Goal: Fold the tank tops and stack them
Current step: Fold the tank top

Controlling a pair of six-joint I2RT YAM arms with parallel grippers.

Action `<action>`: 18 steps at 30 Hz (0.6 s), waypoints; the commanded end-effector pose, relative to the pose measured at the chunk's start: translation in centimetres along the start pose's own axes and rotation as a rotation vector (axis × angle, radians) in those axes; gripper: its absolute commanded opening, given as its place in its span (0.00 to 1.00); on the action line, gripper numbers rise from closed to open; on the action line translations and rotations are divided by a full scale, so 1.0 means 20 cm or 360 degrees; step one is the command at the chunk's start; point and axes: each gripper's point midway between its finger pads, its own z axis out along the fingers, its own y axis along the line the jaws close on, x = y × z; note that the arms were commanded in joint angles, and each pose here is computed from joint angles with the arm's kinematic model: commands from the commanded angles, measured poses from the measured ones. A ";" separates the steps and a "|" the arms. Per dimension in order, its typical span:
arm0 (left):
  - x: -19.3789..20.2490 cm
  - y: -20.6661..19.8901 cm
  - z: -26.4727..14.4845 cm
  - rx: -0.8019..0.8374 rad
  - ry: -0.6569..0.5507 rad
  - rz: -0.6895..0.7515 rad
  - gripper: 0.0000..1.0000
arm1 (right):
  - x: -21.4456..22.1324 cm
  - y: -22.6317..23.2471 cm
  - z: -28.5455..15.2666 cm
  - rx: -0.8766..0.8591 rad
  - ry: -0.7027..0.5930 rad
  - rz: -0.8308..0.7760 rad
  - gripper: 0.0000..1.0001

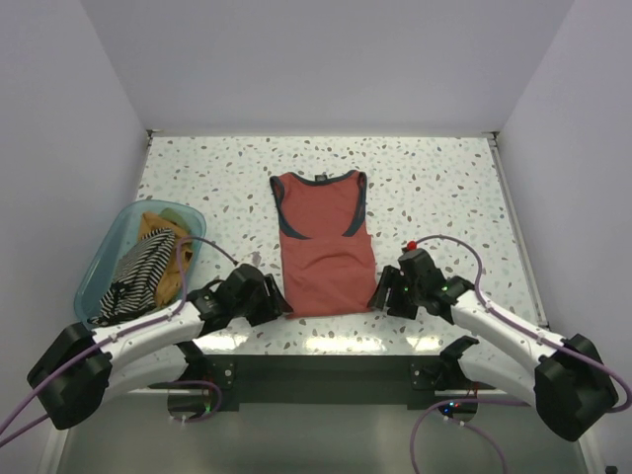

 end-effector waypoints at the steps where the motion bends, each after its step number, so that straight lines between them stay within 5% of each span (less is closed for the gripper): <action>1: 0.01 -0.05 0.02 0.0067 0.0006 -0.0051 0.57 | 0.00 0.06 0.03 -0.0092 0.0007 0.0058 0.63; 13: 0.07 0.06 0.07 -0.0142 -0.0010 -0.0124 0.51 | 0.00 0.00 0.15 -0.0061 -0.0049 0.0180 0.52; 18: 0.07 0.07 0.09 -0.0176 -0.0018 -0.0113 0.40 | 0.01 -0.02 0.17 -0.0044 -0.0056 0.0184 0.39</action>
